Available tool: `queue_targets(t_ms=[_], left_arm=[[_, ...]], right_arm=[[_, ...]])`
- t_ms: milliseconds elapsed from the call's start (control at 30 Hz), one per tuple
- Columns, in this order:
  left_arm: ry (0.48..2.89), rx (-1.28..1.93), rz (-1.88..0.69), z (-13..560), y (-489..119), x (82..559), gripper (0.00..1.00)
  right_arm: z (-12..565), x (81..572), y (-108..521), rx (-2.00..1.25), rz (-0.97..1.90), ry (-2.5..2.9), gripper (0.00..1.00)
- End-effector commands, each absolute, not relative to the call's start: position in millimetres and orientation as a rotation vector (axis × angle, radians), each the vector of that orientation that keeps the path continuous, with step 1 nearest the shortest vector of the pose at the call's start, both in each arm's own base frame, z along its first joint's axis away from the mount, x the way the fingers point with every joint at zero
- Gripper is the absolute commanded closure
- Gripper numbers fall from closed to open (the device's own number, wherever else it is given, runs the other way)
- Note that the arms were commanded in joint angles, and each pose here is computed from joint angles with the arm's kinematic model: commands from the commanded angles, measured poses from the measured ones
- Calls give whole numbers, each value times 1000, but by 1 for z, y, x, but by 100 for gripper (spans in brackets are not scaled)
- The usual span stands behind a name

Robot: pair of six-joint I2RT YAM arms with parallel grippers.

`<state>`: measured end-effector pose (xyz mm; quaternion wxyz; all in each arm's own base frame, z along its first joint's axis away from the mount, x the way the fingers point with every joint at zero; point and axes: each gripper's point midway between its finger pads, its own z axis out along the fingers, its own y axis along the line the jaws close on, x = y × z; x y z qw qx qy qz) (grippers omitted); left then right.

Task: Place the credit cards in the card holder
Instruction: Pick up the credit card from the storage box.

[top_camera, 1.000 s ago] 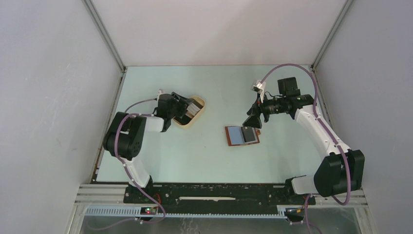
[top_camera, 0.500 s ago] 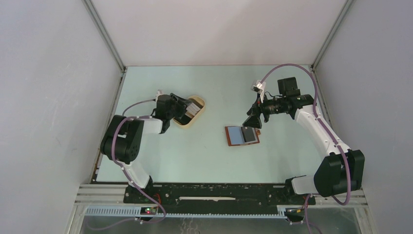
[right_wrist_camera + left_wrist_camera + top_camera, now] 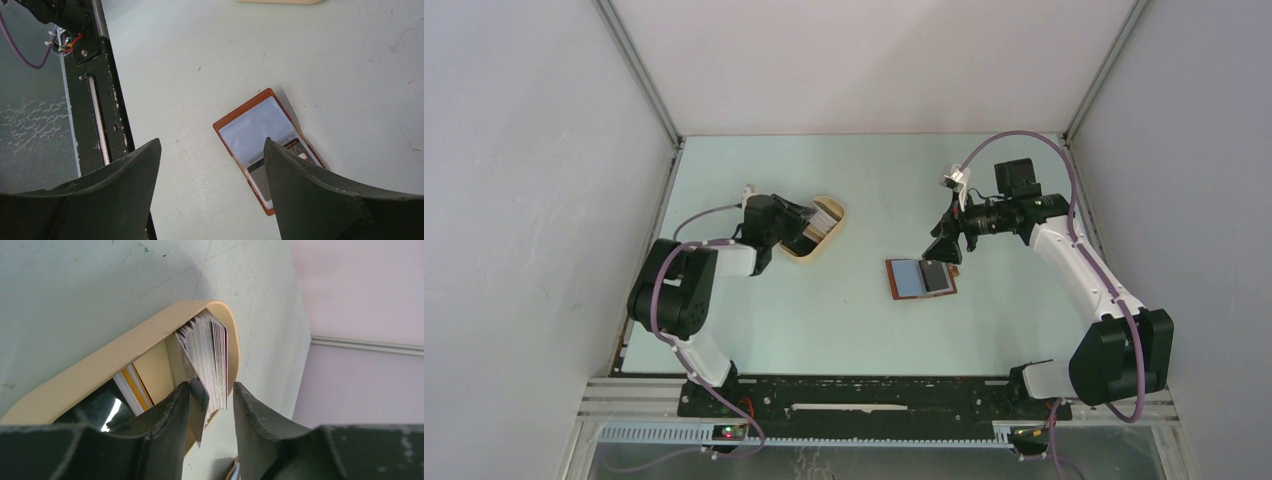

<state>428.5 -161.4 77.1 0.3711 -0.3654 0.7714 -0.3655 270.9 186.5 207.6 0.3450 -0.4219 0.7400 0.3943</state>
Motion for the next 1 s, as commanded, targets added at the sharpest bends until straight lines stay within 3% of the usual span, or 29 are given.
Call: queue_targets(t_ms=[0, 333, 967], left_arm=[[1916, -924, -951, 97, -157, 429, 61], [1918, -929, -950, 96, -156, 429, 92], [1941, -944, -906, 102, -147, 407, 96]], right_arm=[[220, 267, 187, -1119, 1018, 1862, 16], [220, 266, 187, -1120, 1019, 1862, 16], [223, 265, 187, -1121, 1018, 1851, 16]])
